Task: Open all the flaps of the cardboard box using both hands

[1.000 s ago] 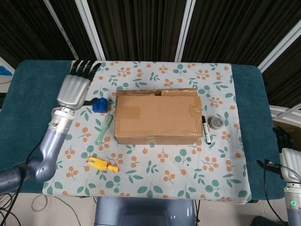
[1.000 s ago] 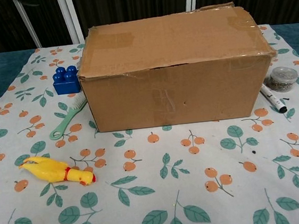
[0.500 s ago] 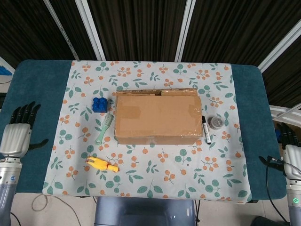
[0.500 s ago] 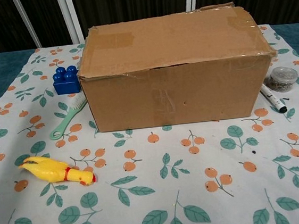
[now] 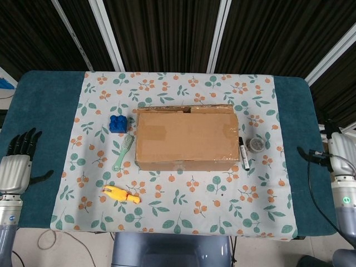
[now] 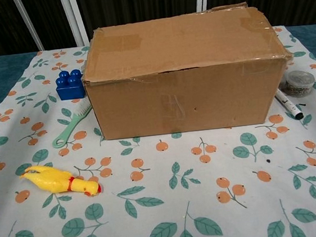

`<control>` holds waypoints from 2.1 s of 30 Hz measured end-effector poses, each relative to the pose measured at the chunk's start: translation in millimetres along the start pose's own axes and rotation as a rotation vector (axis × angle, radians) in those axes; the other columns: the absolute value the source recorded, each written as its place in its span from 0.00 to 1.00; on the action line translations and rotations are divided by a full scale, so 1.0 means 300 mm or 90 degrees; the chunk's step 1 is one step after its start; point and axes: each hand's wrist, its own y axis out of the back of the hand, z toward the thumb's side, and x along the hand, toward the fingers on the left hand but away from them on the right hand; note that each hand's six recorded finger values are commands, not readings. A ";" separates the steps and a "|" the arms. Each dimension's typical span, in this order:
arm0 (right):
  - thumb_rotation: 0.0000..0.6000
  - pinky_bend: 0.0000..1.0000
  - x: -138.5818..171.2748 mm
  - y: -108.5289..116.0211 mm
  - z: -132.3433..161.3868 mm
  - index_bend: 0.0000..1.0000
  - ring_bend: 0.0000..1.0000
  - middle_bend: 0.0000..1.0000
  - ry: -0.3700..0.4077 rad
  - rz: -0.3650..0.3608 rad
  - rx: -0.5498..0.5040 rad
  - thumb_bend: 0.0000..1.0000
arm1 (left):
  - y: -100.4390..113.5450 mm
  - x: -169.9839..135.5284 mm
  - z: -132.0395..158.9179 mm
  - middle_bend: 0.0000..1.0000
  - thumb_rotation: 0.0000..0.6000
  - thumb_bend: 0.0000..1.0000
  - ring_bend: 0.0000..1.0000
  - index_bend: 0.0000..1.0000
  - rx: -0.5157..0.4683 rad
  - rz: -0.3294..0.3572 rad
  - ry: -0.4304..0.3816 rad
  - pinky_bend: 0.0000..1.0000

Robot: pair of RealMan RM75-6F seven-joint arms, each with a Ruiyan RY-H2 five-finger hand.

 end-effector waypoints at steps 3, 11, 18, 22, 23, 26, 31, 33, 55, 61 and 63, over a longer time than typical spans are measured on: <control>1.00 0.32 -0.076 -0.009 0.068 0.09 0.19 0.16 -0.001 0.034 -0.049 0.74 | 0.003 0.001 0.002 0.00 1.00 0.05 0.00 0.00 -0.012 0.006 -0.008 0.05; 1.00 0.32 -0.227 -0.083 0.256 0.09 0.16 0.14 -0.013 0.148 -0.193 0.97 | -0.001 0.006 0.002 0.00 1.00 0.07 0.00 0.00 -0.023 0.005 -0.021 0.05; 1.00 0.32 -0.324 -0.182 0.421 0.11 0.16 0.14 0.004 0.213 -0.279 0.97 | -0.004 0.009 0.005 0.00 1.00 0.07 0.00 0.00 -0.023 0.006 -0.027 0.05; 1.00 0.32 -0.366 -0.236 0.454 0.11 0.15 0.14 -0.016 0.230 -0.322 0.97 | -0.004 0.010 0.004 0.00 1.00 0.07 0.00 0.00 -0.022 0.007 -0.027 0.05; 1.00 0.32 -0.374 -0.251 0.458 0.11 0.15 0.14 -0.022 0.234 -0.330 0.97 | -0.003 0.011 0.005 0.00 1.00 0.07 0.00 0.00 -0.021 0.008 -0.028 0.05; 1.00 0.32 -0.383 -0.300 0.467 0.11 0.15 0.14 -0.036 0.252 -0.345 0.97 | -0.004 0.011 0.006 0.00 1.00 0.07 0.00 0.00 -0.021 0.009 -0.030 0.05; 1.00 0.32 -0.388 -0.355 0.471 0.11 0.15 0.14 -0.046 0.268 -0.349 0.97 | -0.005 0.011 0.006 0.00 1.00 0.07 0.00 0.00 -0.022 0.008 -0.031 0.05; 1.00 0.32 -0.396 -0.376 0.472 0.12 0.15 0.14 -0.050 0.272 -0.348 0.97 | -0.005 0.013 0.004 0.00 1.00 0.07 0.00 0.00 -0.023 0.008 -0.031 0.05; 1.00 0.33 -0.415 -0.508 0.487 0.12 0.15 0.14 -0.068 0.319 -0.354 0.97 | -0.005 0.020 0.003 0.00 1.00 0.07 0.00 0.00 -0.035 0.005 -0.037 0.05; 1.00 0.41 -0.417 -0.523 0.492 0.12 0.17 0.13 -0.070 0.327 -0.360 0.97 | -0.011 0.021 0.002 0.00 1.00 0.07 0.00 0.00 -0.038 0.000 -0.035 0.05; 1.00 0.46 -0.417 -0.526 0.493 0.12 0.19 0.13 -0.070 0.332 -0.358 0.97 | -0.012 0.022 0.003 0.00 1.00 0.07 0.00 0.00 -0.037 -0.001 -0.036 0.05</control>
